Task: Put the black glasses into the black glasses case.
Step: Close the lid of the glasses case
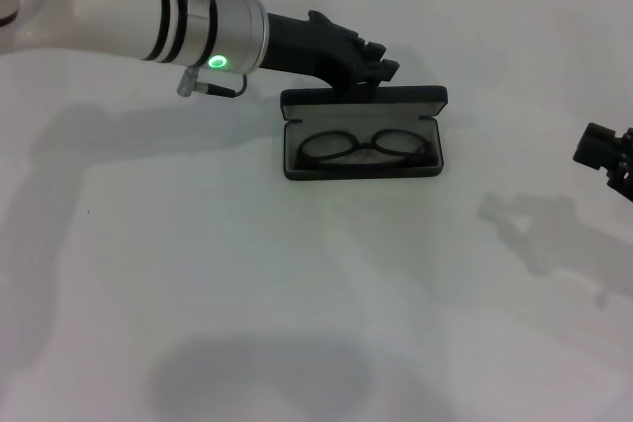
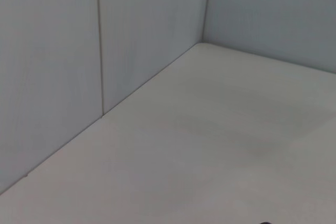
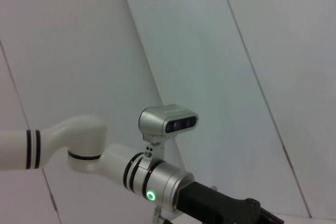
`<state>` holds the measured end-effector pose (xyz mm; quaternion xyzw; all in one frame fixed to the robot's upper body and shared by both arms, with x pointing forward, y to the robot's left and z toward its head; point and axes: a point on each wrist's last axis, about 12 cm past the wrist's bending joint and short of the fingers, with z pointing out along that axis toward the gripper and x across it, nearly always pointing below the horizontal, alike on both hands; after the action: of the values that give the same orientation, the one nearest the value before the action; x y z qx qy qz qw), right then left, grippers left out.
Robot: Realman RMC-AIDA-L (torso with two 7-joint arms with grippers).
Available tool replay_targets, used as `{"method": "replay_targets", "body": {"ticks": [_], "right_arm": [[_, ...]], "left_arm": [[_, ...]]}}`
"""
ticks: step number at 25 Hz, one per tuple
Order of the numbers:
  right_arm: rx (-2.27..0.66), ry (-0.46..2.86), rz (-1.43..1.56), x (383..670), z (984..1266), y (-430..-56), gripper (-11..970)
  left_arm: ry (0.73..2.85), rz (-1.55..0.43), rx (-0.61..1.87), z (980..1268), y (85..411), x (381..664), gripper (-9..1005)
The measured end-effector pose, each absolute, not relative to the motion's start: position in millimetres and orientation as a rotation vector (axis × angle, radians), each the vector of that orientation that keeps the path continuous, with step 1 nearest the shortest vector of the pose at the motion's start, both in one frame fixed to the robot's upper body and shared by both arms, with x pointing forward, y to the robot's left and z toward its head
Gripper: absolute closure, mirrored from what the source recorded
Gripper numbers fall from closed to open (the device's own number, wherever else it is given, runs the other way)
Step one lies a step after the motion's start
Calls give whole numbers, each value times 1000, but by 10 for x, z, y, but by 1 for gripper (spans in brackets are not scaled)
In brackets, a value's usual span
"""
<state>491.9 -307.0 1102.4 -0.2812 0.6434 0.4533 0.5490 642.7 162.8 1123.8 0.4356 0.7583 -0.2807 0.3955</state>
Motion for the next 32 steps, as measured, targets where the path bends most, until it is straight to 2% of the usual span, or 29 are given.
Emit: {"method": "replay_targets", "body": {"ticks": [18, 32], "right_arm": [[-651, 1528, 1096, 4916, 10989, -3047, 803], [-655, 1515, 1120, 4880, 10986, -3030, 790]], "left_arm": [[1986, -725, 1127, 11110, 1606, 6352, 734], [2013, -811, 1215, 10994, 1572, 6171, 729]]}}
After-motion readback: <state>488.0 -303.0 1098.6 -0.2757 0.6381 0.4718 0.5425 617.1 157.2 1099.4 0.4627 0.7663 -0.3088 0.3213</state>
